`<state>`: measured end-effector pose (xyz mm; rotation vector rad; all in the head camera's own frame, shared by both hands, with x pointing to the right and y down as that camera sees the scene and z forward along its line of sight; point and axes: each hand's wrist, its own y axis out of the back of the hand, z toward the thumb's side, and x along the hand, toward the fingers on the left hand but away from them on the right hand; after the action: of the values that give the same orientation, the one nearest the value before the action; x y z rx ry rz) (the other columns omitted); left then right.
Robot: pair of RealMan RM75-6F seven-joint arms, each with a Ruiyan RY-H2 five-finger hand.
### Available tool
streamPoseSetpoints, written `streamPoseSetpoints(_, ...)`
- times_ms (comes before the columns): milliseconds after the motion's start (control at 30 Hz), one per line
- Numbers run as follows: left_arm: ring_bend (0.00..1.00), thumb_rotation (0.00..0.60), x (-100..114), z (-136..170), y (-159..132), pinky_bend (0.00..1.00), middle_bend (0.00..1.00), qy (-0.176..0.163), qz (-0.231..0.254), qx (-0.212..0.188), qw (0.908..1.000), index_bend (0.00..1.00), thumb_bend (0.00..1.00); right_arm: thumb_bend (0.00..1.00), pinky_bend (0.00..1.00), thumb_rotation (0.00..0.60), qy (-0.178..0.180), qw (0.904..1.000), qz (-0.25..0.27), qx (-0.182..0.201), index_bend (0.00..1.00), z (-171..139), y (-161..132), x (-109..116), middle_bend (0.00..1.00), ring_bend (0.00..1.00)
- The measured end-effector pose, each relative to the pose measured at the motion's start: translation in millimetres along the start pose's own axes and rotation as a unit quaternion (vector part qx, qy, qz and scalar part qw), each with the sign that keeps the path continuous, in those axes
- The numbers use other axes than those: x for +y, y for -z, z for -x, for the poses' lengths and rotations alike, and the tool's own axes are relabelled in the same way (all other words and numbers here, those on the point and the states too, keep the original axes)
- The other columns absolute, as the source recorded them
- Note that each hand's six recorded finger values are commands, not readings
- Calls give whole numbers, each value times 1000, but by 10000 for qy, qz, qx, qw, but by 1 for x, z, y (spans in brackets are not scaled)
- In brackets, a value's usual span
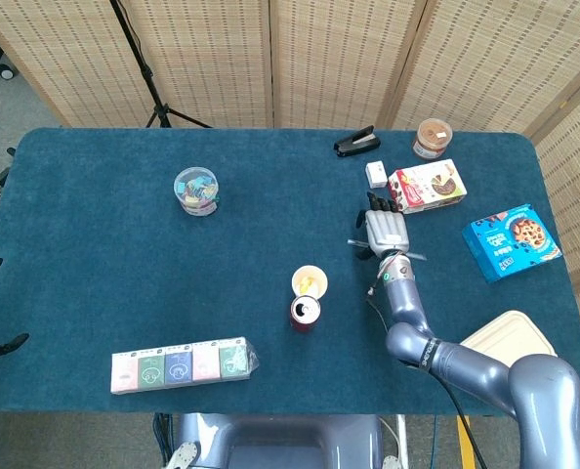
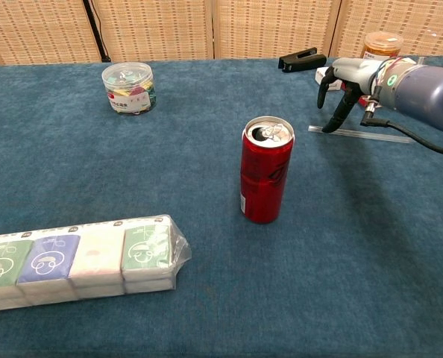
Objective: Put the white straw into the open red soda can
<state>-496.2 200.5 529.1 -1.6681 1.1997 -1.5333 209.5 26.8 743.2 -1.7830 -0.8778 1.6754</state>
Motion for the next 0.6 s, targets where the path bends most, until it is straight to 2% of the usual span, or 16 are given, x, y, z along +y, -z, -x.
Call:
streamPoseSetpoints(133,0,600,0,0,0,0,0,0,13,10,10000,0,0,272,0,600,-23,10000,-31,-18,410,2,-1,-4,0,0)
streamPoseSetpoints(600,0,600,3,0,3,0,0,-28,57,35,10000,0,0,277,0,600,-125,9999,-29,-92,450,9,-3,-16,0,0)
